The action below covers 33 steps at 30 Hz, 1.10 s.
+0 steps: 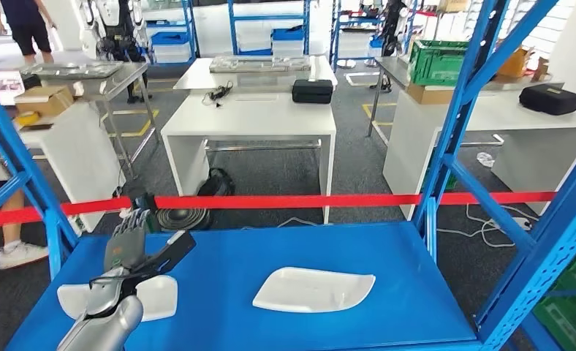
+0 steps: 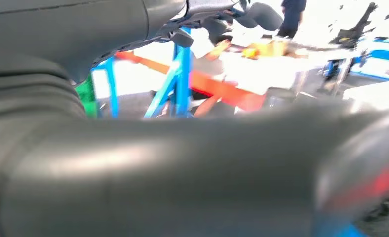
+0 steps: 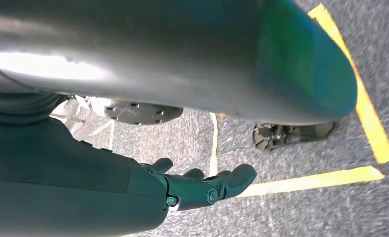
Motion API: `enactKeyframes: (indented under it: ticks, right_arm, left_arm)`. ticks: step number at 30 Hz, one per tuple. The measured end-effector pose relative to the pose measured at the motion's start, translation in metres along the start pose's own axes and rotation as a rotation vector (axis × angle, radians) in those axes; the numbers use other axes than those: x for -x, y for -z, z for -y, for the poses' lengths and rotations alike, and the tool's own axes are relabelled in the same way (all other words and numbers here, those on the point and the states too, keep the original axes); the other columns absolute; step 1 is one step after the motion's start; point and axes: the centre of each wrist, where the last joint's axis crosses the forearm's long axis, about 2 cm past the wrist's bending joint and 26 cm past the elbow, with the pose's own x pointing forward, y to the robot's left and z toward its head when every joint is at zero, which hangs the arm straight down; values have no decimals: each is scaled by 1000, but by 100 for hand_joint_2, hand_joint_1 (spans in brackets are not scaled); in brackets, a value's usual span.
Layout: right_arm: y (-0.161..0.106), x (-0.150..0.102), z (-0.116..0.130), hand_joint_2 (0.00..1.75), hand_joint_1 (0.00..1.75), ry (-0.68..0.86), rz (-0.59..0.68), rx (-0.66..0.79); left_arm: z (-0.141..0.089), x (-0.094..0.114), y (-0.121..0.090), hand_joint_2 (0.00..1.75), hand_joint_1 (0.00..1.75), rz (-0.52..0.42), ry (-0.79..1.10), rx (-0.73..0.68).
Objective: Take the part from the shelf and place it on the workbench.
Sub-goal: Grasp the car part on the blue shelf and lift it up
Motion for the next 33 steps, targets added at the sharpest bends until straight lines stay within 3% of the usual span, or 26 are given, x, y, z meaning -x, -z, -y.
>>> enactKeyframes:
  ticks: [6,12,24,33]
  right_arm:
    - [1,3,-1,0,0,-1,-5,-1]
    - [0,3,0,0,0,1,-5,-2]
    - [0,0,0,0,0,1,0,-3]
    - [0,1,1,0,0,31,-4,-10]
  left_arm:
    - [13,7,-7,175,0,71,-127,104]
    - [10,15,-7,175,0,241,-568,250]
    - [1,20,-5,175,0,270,-725,228]
    - [-8,25,-9,175,0,625,-1171,426]
